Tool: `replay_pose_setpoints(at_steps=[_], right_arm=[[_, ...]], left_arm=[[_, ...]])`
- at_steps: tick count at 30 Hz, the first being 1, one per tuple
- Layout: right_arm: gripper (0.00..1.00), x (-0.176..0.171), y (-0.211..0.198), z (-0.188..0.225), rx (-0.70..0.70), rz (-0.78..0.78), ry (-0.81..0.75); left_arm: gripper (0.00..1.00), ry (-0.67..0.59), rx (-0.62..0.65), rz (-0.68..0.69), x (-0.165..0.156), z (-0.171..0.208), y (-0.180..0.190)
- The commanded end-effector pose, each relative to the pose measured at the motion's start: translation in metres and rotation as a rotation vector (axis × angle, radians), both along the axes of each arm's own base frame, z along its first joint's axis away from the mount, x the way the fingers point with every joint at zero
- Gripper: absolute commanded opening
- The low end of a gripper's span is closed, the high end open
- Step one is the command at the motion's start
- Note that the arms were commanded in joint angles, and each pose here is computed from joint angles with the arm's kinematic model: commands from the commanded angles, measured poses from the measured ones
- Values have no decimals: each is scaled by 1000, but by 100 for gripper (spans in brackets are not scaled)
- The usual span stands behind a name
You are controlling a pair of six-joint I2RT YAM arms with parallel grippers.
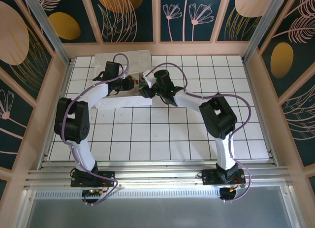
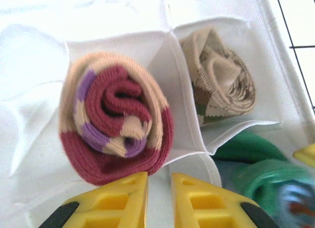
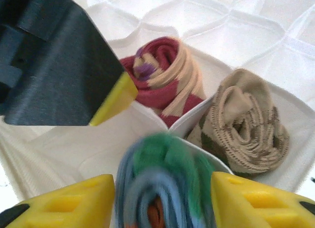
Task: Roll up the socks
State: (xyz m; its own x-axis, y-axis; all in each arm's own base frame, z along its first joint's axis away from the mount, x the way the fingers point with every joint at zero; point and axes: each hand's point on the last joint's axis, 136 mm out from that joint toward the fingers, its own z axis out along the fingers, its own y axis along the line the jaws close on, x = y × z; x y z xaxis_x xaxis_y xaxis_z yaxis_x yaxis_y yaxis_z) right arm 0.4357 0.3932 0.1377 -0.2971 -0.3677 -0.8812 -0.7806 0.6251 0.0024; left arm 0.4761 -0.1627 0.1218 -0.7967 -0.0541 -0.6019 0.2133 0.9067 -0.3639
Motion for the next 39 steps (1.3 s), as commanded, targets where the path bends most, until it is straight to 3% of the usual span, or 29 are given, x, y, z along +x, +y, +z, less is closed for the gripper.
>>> replay_pose_setpoints(at_steps=[1,5,12,19,22,25,29,34,39], right_arm=[[61,19,-14,60,110,-102,-29],[69,22,-30,103,221,-138,-44],[72,15,-73,150,360,-214,-79],[81,-5,-175,156,401,-423,-194],[88,-18,-216,147,404,-524,-231],[99,-34,-248,131,373,-577,-278],[99,-52,-293,106,337,-717,-350],[99,-79,-342,85,341,-897,-481],[99,-84,-372,43,212,-978,-416]], left_arm=[[22,-164,49,0,9,64,12],[26,-293,97,13,7,111,22],[37,-495,217,74,-13,166,50],[70,-679,287,302,-63,186,102],[87,-703,278,450,-89,171,128],[99,-725,301,475,-113,150,139],[99,-750,376,447,-138,127,147],[99,-678,432,445,-152,86,155],[99,-586,421,426,-155,37,152]])
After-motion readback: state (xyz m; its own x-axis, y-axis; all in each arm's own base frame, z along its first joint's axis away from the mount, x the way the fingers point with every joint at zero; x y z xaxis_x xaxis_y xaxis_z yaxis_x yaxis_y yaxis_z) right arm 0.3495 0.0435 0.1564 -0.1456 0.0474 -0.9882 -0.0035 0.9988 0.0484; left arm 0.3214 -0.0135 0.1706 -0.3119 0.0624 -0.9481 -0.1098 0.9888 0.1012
